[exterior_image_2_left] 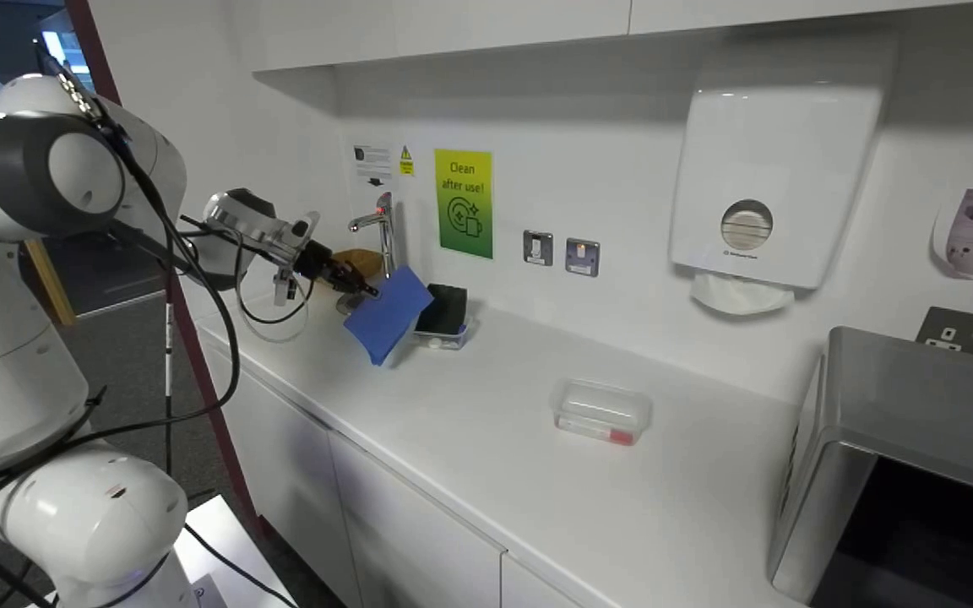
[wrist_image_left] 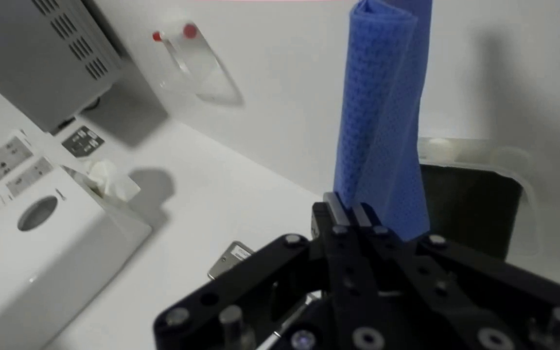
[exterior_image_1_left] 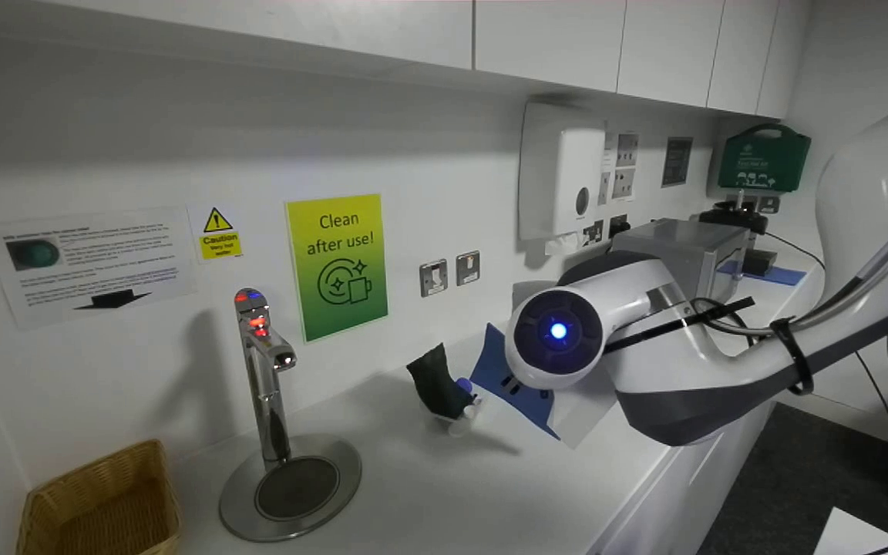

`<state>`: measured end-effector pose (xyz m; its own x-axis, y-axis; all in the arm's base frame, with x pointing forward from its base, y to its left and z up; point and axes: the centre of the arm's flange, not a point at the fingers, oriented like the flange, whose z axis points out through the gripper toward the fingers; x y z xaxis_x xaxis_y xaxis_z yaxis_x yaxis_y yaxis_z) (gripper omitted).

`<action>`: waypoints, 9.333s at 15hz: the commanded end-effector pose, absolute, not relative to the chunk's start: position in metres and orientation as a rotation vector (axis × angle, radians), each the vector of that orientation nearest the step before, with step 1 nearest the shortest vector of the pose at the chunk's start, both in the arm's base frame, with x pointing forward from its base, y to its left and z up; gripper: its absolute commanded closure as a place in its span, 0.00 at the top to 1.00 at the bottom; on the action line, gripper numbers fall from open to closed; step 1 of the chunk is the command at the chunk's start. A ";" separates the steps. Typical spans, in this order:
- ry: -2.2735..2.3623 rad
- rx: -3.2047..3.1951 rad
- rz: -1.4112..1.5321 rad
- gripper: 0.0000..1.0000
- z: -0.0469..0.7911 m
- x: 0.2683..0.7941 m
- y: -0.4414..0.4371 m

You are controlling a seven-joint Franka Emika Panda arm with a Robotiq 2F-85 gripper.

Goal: Put the blue paper in the left bowl

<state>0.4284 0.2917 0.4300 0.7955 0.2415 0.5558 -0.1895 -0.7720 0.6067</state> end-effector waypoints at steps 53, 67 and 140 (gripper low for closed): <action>-1.163 3.083 0.696 0.01 0.462 0.514 0.224; -1.000 2.668 0.183 0.01 0.531 0.469 0.178; -1.280 3.125 0.327 0.01 0.480 0.573 0.166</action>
<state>0.5624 0.1712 0.4683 0.7190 -0.6856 0.1134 -0.6404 -0.7171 -0.2752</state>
